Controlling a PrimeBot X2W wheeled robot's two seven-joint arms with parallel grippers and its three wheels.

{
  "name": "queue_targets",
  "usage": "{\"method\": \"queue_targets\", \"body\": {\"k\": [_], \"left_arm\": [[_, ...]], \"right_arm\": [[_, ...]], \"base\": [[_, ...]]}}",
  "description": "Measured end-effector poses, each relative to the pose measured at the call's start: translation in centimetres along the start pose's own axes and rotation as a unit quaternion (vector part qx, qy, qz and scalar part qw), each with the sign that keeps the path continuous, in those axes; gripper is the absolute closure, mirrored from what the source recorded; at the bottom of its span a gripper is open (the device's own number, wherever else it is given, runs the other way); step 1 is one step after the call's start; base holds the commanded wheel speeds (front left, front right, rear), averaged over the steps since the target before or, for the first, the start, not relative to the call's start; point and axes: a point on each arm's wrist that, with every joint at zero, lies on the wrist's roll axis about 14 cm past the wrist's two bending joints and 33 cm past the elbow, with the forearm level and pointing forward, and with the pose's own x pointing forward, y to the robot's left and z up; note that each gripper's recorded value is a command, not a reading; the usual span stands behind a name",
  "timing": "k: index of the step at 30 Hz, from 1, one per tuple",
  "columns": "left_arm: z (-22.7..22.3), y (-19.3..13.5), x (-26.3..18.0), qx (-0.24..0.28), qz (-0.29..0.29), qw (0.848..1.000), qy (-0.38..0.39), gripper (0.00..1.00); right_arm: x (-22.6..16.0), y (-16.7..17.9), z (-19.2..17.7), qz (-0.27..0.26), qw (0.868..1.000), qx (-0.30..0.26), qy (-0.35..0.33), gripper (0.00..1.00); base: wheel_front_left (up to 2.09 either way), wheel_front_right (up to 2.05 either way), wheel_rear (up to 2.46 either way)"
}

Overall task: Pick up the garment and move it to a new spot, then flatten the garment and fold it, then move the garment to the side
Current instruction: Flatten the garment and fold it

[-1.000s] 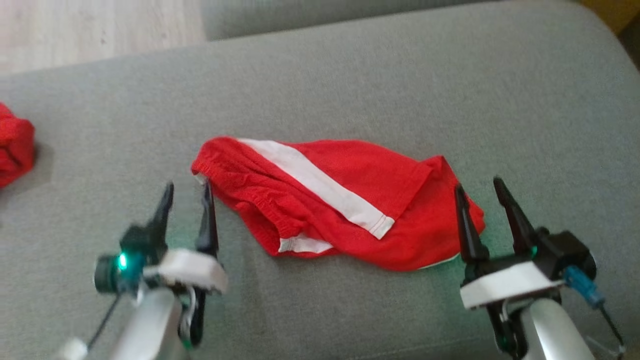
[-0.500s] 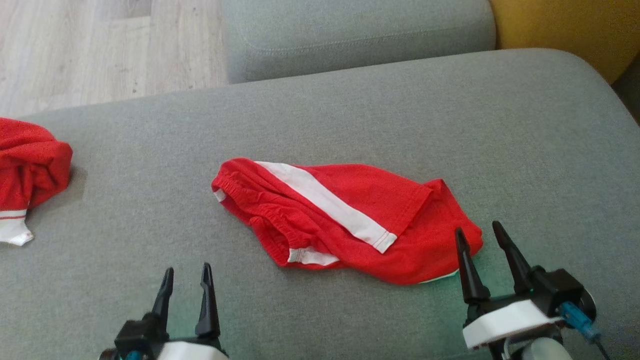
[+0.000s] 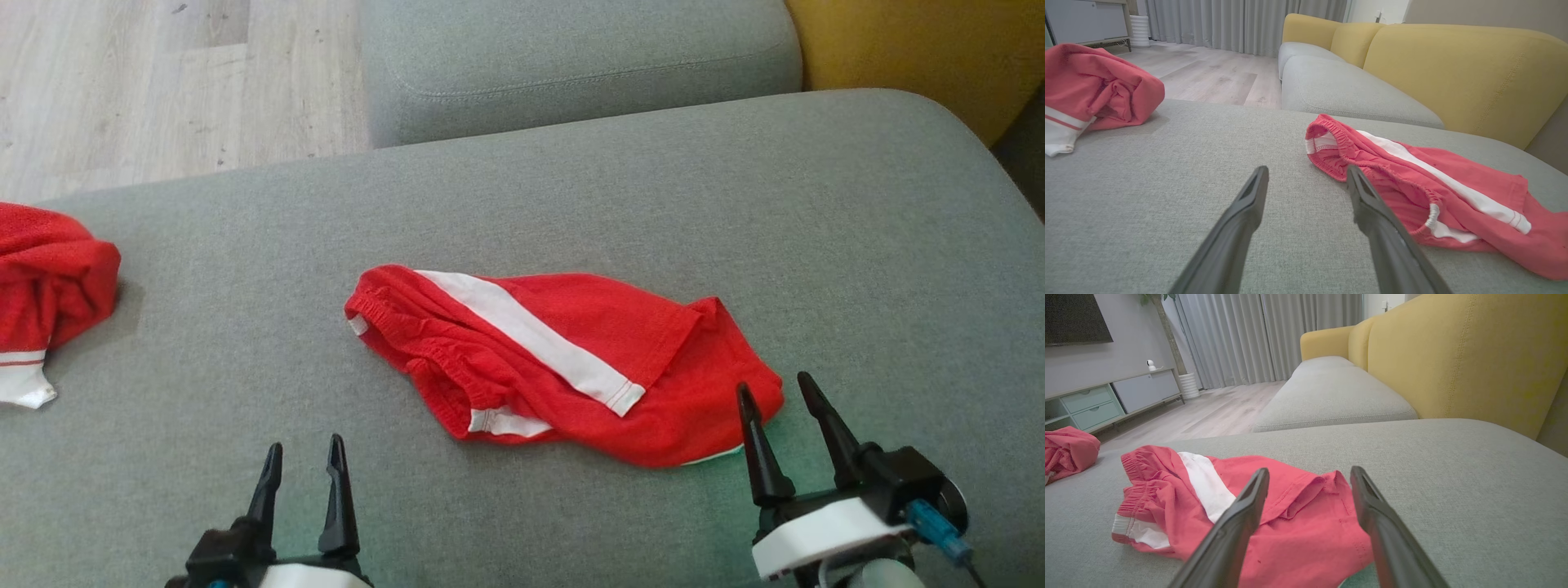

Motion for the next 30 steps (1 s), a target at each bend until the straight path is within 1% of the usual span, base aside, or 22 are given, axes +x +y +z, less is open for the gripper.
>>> {"method": "queue_targets", "body": {"k": [13,17,20,23,24,27,30], "left_arm": [[0.2,0.4,-0.1,0.000,0.008,1.000,-0.004,0.00],[0.1,0.1,0.0,0.007,0.001,1.000,-0.003,0.00],[-0.2,-1.3,0.0,0.010,-0.025,1.000,0.002,0.00],[-0.7,-3.7,-0.1,0.009,-0.069,0.998,0.010,0.00],[-1.3,-5.7,-0.3,0.009,-0.108,0.994,0.020,0.00],[-2.1,-8.4,-0.2,0.016,-0.157,0.987,0.039,0.00],[-2.6,-10.6,0.2,0.021,-0.194,0.979,0.054,0.00]], "right_arm": [[0.0,0.0,-0.5,0.001,1.000,-0.003,0.008,0.00],[0.0,-0.1,-0.5,-0.001,1.000,-0.003,0.009,0.00],[-0.1,-0.2,-0.6,-0.003,1.000,-0.002,0.011,0.00],[-0.2,-0.3,-0.8,-0.005,1.000,-0.002,0.013,0.00],[-0.2,-0.4,-0.9,-0.007,1.000,-0.002,0.015,0.00],[-0.3,-0.6,-1.1,-0.010,1.000,-0.001,0.018,0.00],[-0.4,-0.6,-1.1,-0.011,1.000,-0.001,0.019,0.00]], "base": [[0.00,0.00,0.00],[0.00,0.00,0.00],[0.00,0.00,0.00],[0.00,0.00,0.00],[0.00,0.00,0.00],[0.00,0.00,0.00],[0.00,0.00,0.00]]}}
